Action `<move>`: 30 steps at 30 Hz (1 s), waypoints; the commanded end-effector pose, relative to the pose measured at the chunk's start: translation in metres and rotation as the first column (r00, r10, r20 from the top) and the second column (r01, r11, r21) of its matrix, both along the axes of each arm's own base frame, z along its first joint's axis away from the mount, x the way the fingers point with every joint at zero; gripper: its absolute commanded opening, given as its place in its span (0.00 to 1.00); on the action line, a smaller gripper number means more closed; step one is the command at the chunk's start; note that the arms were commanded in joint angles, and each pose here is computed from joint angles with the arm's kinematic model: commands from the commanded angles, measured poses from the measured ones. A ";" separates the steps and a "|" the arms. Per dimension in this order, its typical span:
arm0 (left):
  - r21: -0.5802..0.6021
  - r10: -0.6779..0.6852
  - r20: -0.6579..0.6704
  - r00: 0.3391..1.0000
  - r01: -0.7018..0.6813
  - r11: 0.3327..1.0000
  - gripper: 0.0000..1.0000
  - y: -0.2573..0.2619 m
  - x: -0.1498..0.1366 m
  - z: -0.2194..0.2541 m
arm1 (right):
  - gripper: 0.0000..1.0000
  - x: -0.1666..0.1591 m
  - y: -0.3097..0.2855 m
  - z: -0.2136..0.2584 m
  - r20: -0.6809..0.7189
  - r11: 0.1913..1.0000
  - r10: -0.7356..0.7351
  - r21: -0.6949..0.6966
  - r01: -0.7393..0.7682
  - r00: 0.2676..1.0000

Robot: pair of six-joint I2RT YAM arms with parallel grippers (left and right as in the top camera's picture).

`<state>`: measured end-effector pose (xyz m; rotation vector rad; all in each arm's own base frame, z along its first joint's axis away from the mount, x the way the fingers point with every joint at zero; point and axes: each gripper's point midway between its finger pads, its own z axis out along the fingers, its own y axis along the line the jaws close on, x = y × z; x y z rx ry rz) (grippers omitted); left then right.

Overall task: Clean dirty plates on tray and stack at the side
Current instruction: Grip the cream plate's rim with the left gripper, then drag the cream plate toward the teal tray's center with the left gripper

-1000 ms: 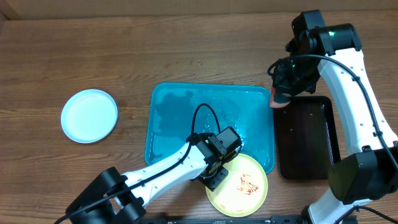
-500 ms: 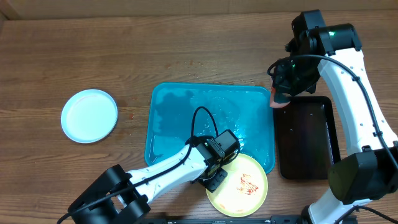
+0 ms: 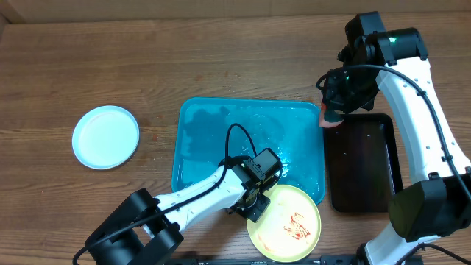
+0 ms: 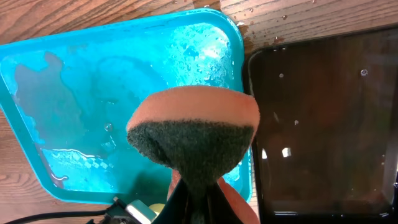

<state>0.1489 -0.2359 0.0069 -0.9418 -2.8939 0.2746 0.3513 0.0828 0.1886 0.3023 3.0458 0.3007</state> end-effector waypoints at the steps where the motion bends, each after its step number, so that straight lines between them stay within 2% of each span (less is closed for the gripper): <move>1: 0.153 0.078 0.102 0.992 -0.093 0.984 0.04 0.025 0.020 -0.010 | 0.04 0.003 -0.001 0.008 0.026 1.000 0.002 0.009 -0.002 1.000; 5: 0.207 0.148 0.261 0.954 -0.205 0.957 0.04 0.036 0.055 0.018 | 0.04 0.003 -0.001 0.008 0.027 1.000 0.002 0.009 -0.002 1.000; 10: 0.162 0.224 0.386 0.895 -0.305 0.939 0.04 0.037 0.101 0.064 | 0.04 0.003 -0.001 0.008 0.028 1.000 0.002 0.009 -0.002 1.000; 13: 0.111 0.312 0.412 0.856 -0.387 0.915 0.05 0.045 0.125 0.075 | 0.04 0.003 -0.001 0.008 0.028 1.000 0.002 0.009 -0.002 1.000; 17: 0.057 0.494 0.401 0.772 -0.559 0.827 0.04 0.076 0.153 0.074 | 0.04 0.003 -0.001 0.007 0.027 1.000 0.002 0.009 -0.002 1.000; 19: 0.038 0.538 0.375 0.755 -0.592 0.805 0.04 0.088 0.162 0.072 | 0.04 0.003 -0.001 0.008 0.028 1.000 0.002 0.010 -0.002 1.000; 22: 0.000 0.571 0.317 0.757 -0.602 0.798 0.04 0.095 0.172 0.068 | 0.04 0.003 0.003 0.008 0.027 0.999 0.005 0.033 -0.006 1.000; 30: -0.063 0.487 0.244 0.838 -0.488 0.871 0.04 0.078 0.179 0.053 | 0.04 0.007 0.015 0.012 0.051 0.994 0.034 0.098 -0.039 0.998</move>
